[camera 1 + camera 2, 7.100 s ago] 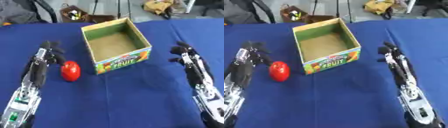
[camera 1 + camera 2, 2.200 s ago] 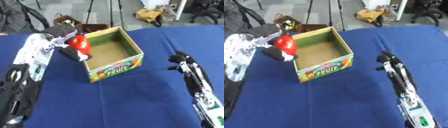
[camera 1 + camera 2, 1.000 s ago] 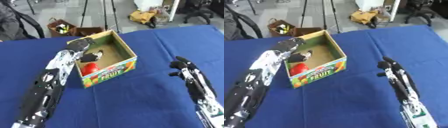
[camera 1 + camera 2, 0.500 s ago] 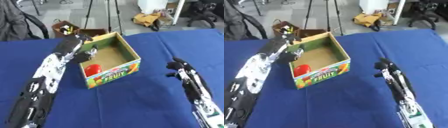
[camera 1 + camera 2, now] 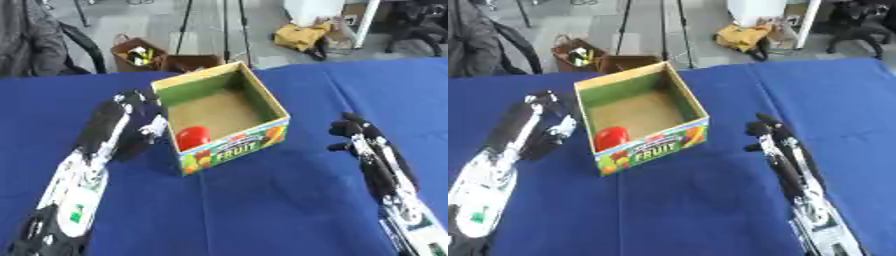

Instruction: Pick up objects on the table and place them in the box.

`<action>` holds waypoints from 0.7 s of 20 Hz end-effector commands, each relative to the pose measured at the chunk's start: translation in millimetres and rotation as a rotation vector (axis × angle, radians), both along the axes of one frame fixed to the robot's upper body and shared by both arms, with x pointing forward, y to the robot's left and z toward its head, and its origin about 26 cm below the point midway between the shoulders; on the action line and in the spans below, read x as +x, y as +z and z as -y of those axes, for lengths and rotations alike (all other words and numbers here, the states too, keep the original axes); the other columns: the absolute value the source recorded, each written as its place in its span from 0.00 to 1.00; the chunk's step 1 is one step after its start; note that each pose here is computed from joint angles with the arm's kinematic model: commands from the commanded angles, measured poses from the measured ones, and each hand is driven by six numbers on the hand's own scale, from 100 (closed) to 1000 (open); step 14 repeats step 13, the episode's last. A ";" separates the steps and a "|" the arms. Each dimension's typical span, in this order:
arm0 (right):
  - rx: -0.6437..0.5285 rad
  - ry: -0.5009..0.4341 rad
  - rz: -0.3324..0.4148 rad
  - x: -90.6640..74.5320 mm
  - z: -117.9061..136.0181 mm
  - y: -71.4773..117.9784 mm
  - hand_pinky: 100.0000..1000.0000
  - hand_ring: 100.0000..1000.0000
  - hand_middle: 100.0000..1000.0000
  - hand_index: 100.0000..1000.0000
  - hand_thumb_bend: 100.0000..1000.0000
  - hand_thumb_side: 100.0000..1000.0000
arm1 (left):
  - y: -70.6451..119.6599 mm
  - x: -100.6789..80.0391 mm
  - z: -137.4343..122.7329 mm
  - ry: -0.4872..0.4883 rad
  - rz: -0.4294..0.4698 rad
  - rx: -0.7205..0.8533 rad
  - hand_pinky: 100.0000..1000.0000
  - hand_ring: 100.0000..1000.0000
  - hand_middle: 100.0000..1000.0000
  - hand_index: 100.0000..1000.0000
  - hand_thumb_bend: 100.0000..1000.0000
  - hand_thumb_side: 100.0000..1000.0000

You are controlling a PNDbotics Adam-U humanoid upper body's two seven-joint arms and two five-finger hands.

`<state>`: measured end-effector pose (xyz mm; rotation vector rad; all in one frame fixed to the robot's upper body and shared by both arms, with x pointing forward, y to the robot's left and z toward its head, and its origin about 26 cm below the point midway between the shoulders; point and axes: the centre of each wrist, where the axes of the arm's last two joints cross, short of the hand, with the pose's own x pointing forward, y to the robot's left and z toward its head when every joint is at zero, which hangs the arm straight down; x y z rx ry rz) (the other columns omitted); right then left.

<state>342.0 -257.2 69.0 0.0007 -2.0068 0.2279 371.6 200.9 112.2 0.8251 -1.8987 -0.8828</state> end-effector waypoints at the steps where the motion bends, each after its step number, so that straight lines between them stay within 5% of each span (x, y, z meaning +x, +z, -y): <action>1: -0.003 0.004 0.026 2.4 1.0 8.7 0.58 0.76 0.69 0.88 0.00 0.66 | 7.0 -14.6 2.6 -0.002 0.018 -0.057 0.51 0.51 0.59 0.78 0.11 1.00; 6: -0.003 0.005 0.021 1.8 0.8 7.3 0.58 0.76 0.69 0.88 0.00 0.66 | 3.8 -33.9 -0.7 -0.011 -0.034 -0.129 0.50 0.51 0.58 0.78 0.12 1.00; 14: -0.003 0.004 0.023 1.9 1.2 7.7 0.58 0.76 0.69 0.88 0.00 0.66 | 3.7 -37.8 -7.7 -0.039 -0.091 -0.225 0.50 0.50 0.58 0.78 0.11 1.00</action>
